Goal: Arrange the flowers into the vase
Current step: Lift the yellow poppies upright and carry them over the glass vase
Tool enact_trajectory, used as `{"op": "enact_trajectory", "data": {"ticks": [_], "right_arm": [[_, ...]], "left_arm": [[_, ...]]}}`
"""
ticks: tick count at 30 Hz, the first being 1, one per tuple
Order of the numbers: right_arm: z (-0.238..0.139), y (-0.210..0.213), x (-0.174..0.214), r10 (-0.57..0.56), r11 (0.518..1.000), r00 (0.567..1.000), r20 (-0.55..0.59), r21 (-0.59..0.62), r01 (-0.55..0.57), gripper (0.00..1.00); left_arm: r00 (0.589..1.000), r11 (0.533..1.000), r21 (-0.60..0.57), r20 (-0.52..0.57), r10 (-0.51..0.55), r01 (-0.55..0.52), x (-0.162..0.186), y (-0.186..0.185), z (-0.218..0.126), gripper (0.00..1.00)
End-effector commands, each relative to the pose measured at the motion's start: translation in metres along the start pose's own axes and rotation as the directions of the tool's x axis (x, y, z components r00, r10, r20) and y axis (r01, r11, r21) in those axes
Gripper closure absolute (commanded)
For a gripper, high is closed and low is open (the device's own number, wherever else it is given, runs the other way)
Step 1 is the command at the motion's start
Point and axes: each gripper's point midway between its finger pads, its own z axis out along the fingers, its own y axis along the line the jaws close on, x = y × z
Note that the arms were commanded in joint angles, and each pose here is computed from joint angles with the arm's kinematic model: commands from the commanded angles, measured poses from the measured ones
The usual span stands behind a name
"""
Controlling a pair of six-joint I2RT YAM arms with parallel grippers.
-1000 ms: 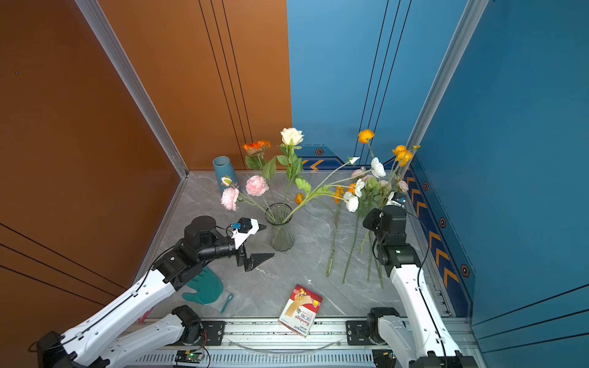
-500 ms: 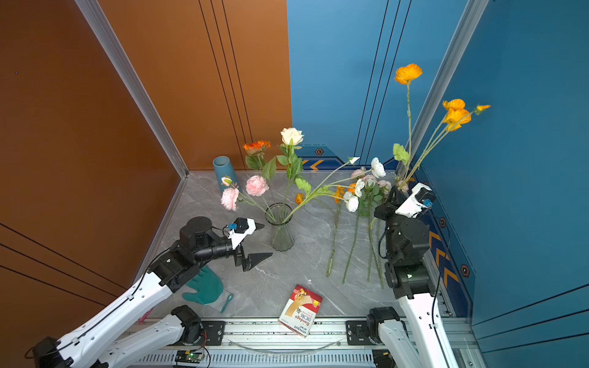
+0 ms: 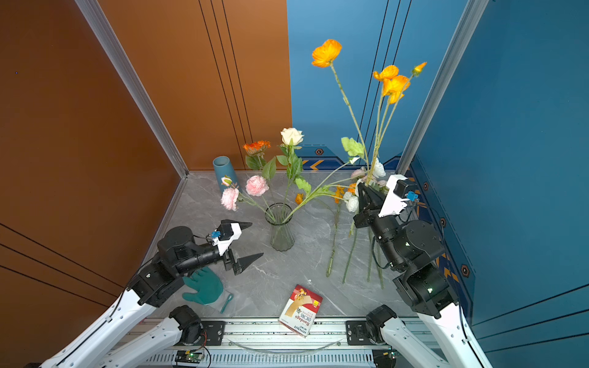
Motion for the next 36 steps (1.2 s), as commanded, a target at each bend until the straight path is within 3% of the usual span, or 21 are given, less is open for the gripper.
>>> {"op": "enact_trajectory", "data": {"ticks": [1, 12, 16, 28, 36], "right_arm": [[0.007, 0.036, 0.005, -0.022, 0.987, 1.000, 0.016, -0.157, 0.025, 1.00], [0.041, 0.139, 0.024, -0.018, 0.912, 0.993, 0.118, -0.405, 0.065, 1.00], [0.053, 0.168, 0.035, -0.009, 0.882, 0.975, 0.220, -0.457, 0.111, 1.00], [0.095, 0.161, 0.081, -0.045, 0.946, 0.903, 0.427, -0.273, 0.177, 1.00], [0.108, 0.161, 0.125, -0.186, 0.933, 0.877, 0.442, -0.202, 0.299, 1.00]], "left_arm": [[0.998, 0.999, -0.022, -0.029, -0.048, 0.047, 0.014, -0.001, -0.003, 0.02], [0.997, 0.995, -0.071, -0.033, -0.068, 0.066, 0.026, 0.003, -0.014, 0.02], [0.996, 0.994, -0.068, -0.032, -0.085, 0.083, 0.027, 0.006, -0.015, 0.02], [0.994, 0.993, -0.053, 0.038, -0.103, 0.105, 0.016, 0.009, -0.015, 0.02], [0.989, 0.990, -0.033, 0.055, -0.134, 0.136, 0.014, 0.013, -0.013, 0.02]]}}
